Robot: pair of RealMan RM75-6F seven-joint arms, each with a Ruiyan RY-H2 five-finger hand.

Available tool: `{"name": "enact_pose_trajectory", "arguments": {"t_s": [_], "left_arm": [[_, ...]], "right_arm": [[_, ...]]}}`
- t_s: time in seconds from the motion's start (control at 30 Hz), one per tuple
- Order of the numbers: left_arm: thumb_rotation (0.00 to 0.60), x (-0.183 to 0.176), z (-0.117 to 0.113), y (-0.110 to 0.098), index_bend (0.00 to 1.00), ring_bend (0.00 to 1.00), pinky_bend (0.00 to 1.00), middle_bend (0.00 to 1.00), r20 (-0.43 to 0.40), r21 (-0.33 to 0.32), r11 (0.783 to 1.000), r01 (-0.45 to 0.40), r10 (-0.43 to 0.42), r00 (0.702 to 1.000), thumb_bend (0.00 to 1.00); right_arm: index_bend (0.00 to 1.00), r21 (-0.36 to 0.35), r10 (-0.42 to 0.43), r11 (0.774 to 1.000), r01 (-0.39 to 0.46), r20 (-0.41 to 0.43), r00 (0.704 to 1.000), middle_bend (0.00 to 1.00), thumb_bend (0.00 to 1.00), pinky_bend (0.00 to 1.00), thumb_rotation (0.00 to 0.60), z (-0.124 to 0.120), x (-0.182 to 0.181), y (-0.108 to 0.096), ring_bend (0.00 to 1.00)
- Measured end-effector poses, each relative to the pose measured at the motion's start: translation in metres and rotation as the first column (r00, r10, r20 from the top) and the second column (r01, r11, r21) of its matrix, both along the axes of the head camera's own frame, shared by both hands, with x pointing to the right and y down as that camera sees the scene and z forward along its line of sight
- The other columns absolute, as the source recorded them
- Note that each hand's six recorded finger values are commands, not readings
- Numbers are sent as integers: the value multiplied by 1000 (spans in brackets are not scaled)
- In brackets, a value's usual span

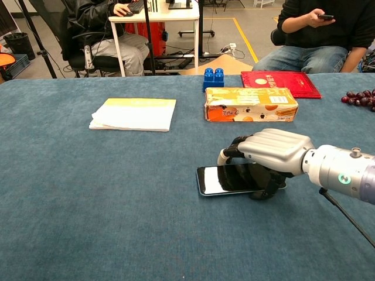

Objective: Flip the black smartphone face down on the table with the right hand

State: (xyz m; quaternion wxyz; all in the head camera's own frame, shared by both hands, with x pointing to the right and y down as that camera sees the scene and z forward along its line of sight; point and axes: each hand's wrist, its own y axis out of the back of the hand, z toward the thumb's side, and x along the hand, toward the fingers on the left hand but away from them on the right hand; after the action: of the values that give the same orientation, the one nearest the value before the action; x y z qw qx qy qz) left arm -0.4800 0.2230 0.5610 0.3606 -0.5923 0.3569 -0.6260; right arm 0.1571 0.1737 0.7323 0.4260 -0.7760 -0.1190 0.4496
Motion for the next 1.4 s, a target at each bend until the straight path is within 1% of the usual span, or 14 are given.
{"name": "enact_pose_trajectory", "arguments": {"t_s": [0.17,0.23,0.33,0.4,0.5,0.67,0.77,0.87,0.97,1.13,1.2,1.3,1.4], "left_arm": [[600,0,-1,0,0,0,0,0,-1,1,1000,0,0,1000,0],[600,0,-1,0,0,0,0,0,-1,0,1000,-1,1,1000,0],[600,1,0,0,0,0,0,0,-1,-1,1000,-2,2,1000,0],[600,1,0,0,0,0,0,0,-1,-1,1000,-3,3,1000,0],[600,2,-1,0,0,0,0,0,-3,0,1000,-4,4,1000,0],[600,2,0,1,0,0,0,0,-3,-1,1000,-6,6,1000,0],[600,2,0,0,0,0,0,0,-2,-3,1000,-5,5,1000,0],[600,1,1,0,0,0,0,0,-1,-5,1000,-1,1,1000,0],[600,-1,1,-1,0,0,0,0,0,-7,1000,4,-4,1000,0],[600,-1,2,-1,0,0,0,0,0,-8,1000,3,-3,1000,0],[600,0,2,-1,0,0,0,0,1,-8,1000,2,-2,1000,0],[600,0,2,-1,0,0,0,0,2,-7,1000,3,-3,1000,0],[600,-2,2,-1,0,0,0,0,2,-8,1000,8,-8,1000,0]], "right_arm": [[351,-24,14,1000,-12,52,999,279,701,272,600,-6,0,5,171],[349,-52,33,998,-29,82,996,282,719,281,600,-10,0,7,175],[350,-117,78,991,-63,125,989,294,727,295,600,-18,-2,10,185],[357,-170,120,981,-94,147,982,303,737,305,600,-23,-2,9,191],[376,-210,175,967,-141,154,972,313,751,310,600,-25,0,1,200],[379,-244,261,945,-218,160,952,318,759,312,600,-23,-1,-16,202],[378,-271,310,926,-263,145,940,320,760,312,600,-19,1,-27,202],[377,-299,350,904,-304,112,930,321,761,312,600,-12,3,-38,202],[376,-299,389,888,-349,84,917,321,760,312,600,-7,8,-54,202],[377,-265,461,864,-429,69,885,320,761,312,600,0,10,-79,202],[376,-243,475,860,-448,67,877,320,762,312,600,2,10,-87,202],[374,-191,492,860,-473,61,869,320,763,312,600,5,11,-102,202],[373,-172,516,850,-498,73,854,319,762,311,600,3,9,-110,202]]}}
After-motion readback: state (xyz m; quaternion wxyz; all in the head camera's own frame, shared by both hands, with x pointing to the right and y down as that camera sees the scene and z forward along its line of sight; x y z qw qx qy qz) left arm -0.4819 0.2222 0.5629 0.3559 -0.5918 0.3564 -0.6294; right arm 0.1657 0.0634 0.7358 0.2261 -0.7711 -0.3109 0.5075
